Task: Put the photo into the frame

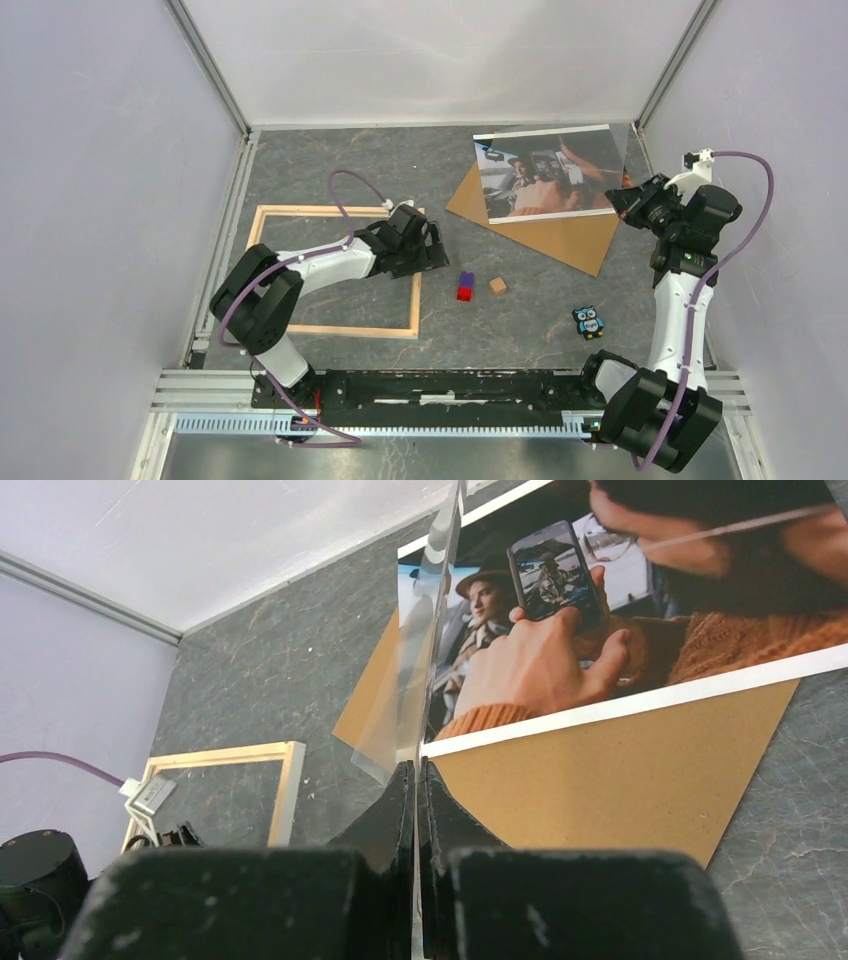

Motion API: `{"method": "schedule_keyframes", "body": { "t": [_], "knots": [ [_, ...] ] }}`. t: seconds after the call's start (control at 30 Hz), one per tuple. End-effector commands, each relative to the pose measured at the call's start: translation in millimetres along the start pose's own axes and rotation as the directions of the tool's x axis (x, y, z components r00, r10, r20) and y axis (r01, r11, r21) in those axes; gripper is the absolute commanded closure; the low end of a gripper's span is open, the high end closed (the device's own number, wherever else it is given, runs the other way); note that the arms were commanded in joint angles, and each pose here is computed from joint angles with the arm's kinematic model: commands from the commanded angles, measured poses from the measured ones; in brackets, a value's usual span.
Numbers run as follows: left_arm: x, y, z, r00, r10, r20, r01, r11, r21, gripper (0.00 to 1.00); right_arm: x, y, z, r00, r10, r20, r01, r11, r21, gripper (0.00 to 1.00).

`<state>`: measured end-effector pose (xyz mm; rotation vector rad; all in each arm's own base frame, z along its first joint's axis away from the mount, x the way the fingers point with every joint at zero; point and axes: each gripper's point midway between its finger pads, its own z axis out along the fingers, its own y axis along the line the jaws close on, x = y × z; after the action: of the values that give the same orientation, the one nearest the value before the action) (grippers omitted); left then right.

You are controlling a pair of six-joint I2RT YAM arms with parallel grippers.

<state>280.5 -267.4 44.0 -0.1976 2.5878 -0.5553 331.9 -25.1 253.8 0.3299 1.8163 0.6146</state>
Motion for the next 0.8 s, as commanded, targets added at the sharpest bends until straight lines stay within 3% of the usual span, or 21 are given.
{"method": "schedule_keyframes", "body": {
  "t": [0.0,0.13,0.27,0.43,0.57,0.77],
  "knots": [
    [-0.3,-68.8,-4.5,0.999,0.042,-0.03,-0.035,0.978,0.205,0.0,-36.8,27.0,-4.1,0.993,-0.079,0.087,0.085,0.994,-0.063,1.0],
    [-10.4,-93.7,-20.0,0.994,0.104,-0.015,-0.096,0.96,0.263,0.0,-43.1,32.0,-5.8,0.992,-0.085,0.091,0.091,0.993,-0.068,1.0],
    [-37.3,-93.9,-55.6,0.981,0.188,0.055,-0.195,0.961,0.194,0.0,-61.0,47.9,-12.3,0.988,-0.097,0.12,0.107,0.99,-0.086,1.0],
    [-87.1,-94.2,-135.3,0.931,0.259,0.257,-0.298,0.947,0.123,0.0,-94.6,83.3,-24.4,0.976,-0.11,0.187,0.136,0.982,-0.135,1.0],
    [-112.1,-98.6,-201.8,0.882,0.242,0.405,-0.325,0.934,0.148,0.0,-110.7,119.3,-30.0,0.972,-0.096,0.216,0.142,0.967,-0.21,1.0],
    [-120.0,-109.1,-271.0,0.842,0.18,0.508,-0.349,0.9,0.26,0.0,-117.1,170.9,-22.9,0.977,-0.034,0.211,0.102,0.94,-0.324,1.0]
  ]
}}
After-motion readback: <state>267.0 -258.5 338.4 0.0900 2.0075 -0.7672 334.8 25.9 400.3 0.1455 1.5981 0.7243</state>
